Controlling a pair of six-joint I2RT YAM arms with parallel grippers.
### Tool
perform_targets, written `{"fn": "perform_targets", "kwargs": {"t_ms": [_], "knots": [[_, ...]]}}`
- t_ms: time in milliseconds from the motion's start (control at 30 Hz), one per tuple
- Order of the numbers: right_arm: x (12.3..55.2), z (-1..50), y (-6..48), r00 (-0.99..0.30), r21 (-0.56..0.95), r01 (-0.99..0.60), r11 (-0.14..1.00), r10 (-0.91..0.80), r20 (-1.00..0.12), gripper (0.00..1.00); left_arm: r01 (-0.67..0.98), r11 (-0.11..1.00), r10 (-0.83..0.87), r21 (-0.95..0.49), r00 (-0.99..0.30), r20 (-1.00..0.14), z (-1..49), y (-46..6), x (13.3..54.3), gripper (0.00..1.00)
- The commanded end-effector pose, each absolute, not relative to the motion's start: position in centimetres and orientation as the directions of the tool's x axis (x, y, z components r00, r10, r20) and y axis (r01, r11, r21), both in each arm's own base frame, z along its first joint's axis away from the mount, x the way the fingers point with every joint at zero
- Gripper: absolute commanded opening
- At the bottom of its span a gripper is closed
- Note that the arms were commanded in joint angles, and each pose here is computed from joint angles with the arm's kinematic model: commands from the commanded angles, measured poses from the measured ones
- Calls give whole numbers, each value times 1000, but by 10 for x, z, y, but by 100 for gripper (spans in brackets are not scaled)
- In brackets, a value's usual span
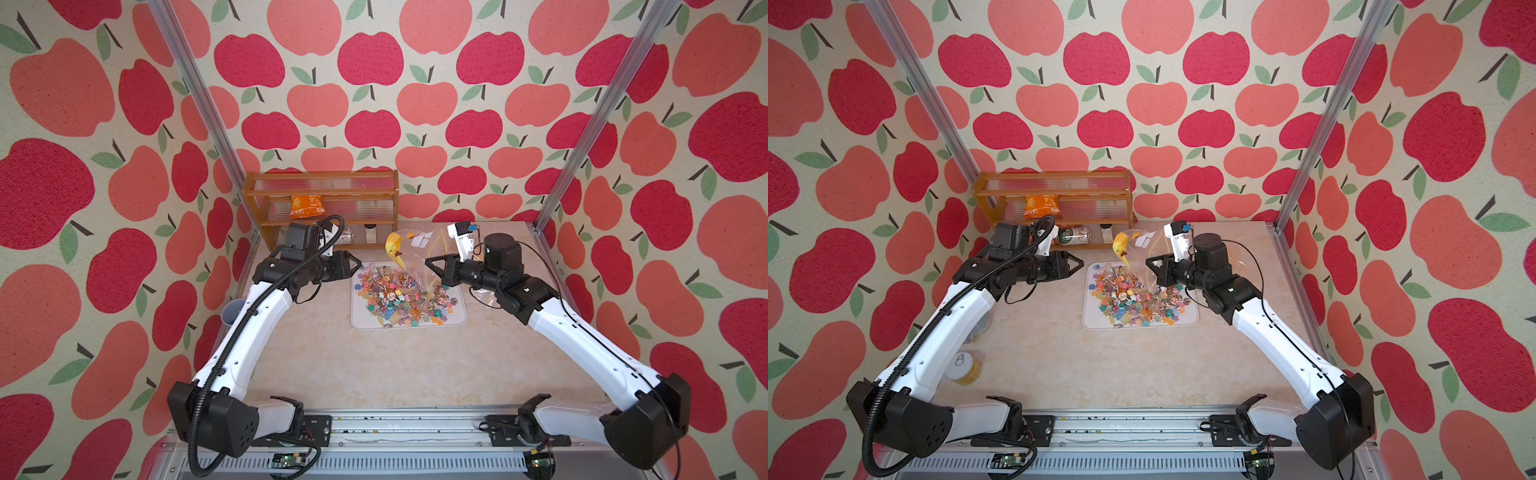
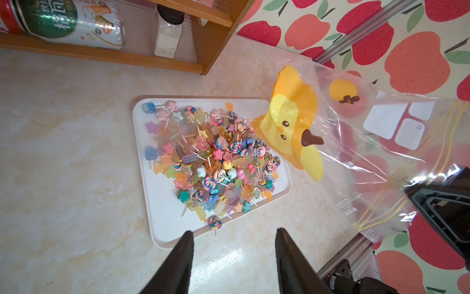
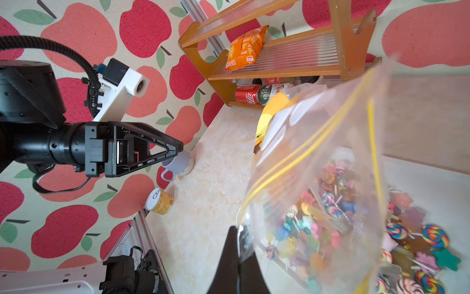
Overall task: Pour candies out of the ziploc bag
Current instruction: 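Pour the candies out of the ziploc bag onto the tray, then place the ziploc bag in the ziploc bag.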
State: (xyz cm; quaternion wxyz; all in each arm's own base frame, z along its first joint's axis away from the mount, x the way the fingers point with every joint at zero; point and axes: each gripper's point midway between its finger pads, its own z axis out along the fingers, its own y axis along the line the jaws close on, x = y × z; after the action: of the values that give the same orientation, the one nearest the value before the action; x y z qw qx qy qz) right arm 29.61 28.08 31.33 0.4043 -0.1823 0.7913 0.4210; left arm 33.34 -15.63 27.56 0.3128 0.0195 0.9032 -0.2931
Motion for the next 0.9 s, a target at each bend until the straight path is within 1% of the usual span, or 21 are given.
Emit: {"fn": "perform_targets", "kwargs": {"t_ms": [0,100,200,300,400,867], "knots": [[305,327,261,-570,481,-608,632,76,-818,0,223,818,-156,-530,-801,-578,275,-156,330,47],[311,326,252,-571,483,-588,649,91,-816,0,224,818,-154,-530,-802,-577,275,-156,328,45],[315,323,246,-575,487,-569,662,103,-812,0,226,822,-153,-523,-797,-585,275,-154,326,45],[319,321,241,-579,488,-556,673,107,-808,0,231,822,-153,-520,-791,-592,278,-152,325,49],[325,318,233,-586,483,-532,696,109,-803,0,232,823,-154,-518,-787,-597,279,-152,324,51],[363,322,179,-584,471,-415,779,169,-794,0,243,824,-167,-511,-758,-631,286,-145,314,54]]}}
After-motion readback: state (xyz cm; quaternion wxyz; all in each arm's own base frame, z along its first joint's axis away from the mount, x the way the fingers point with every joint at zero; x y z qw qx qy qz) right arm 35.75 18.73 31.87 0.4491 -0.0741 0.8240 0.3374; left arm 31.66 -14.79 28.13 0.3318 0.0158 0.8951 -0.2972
